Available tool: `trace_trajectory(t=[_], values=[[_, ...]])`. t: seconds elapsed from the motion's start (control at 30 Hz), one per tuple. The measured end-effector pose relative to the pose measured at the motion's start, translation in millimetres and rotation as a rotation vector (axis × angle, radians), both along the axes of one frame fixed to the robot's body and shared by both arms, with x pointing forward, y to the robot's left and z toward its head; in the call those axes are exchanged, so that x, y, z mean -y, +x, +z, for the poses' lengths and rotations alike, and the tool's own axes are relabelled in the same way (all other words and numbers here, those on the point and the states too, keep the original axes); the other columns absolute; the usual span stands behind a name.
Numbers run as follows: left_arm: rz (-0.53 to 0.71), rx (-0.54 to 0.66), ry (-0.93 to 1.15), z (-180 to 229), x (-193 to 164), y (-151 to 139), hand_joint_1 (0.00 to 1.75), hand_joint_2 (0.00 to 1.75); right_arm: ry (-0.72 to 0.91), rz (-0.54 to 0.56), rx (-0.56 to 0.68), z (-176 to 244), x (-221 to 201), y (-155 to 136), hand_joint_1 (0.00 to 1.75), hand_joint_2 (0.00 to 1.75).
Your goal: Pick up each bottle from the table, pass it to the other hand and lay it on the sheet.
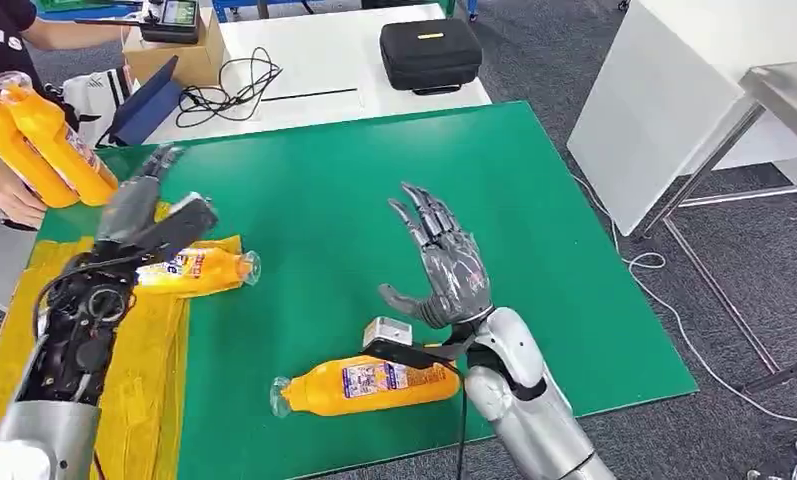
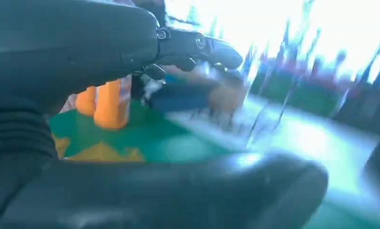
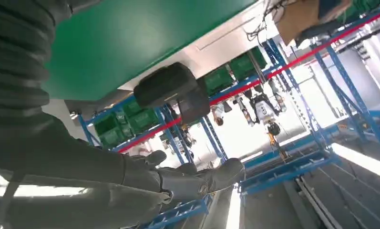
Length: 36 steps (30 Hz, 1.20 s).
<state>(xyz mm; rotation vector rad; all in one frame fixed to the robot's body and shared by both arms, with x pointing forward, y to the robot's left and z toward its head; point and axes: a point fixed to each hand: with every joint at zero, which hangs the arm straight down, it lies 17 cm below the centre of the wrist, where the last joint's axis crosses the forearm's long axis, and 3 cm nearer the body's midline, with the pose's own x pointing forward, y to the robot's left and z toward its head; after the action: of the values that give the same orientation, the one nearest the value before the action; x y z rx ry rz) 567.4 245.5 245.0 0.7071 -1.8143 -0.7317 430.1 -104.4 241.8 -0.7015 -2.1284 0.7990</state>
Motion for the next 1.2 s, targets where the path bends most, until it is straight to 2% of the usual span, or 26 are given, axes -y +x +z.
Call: trace_trajectory(t=[0.17,0.37,0.6,0.77,0.87,1.13,1.2], values=[[0.002,0.138,-0.171,40.2,-26.5,-33.8,0.0,1.75,-0.074,0.024,-0.069,-26.2,-2.6,-5.2,0.0,1.75],[-0.039,0.165,-0.217,39.9,-25.6,-52.7,0.0,1.75,-0.184,0.033,-0.158,-61.7,-3.4,-12.2,0.0,1.75],[-0.051,0.164,-0.243,39.5,-25.0,-57.7,0.0,1.75,-0.239,0.066,-0.222,-80.4,-6.6,-17.0,0.0,1.75],[-0.056,0.147,-0.261,30.9,-24.9,-58.4,0.0,1.75,-0.389,0.045,-0.299,-118.5,1.5,-29.9,0.0,1.75],[-0.057,0.135,-0.26,25.9,-25.3,-56.5,0.0,1.75,-0.425,0.091,-0.355,-134.8,4.4,-38.6,0.0,1.75],[-0.058,0.107,-0.269,17.0,-30.3,-51.6,0.0,1.75,-0.427,0.191,-0.391,-140.7,9.4,-44.9,0.0,1.75],[-0.056,0.1,-0.271,14.4,-31.7,-50.3,0.0,1.75,-0.407,0.199,-0.363,-133.4,11.4,-45.8,0.0,1.75]])
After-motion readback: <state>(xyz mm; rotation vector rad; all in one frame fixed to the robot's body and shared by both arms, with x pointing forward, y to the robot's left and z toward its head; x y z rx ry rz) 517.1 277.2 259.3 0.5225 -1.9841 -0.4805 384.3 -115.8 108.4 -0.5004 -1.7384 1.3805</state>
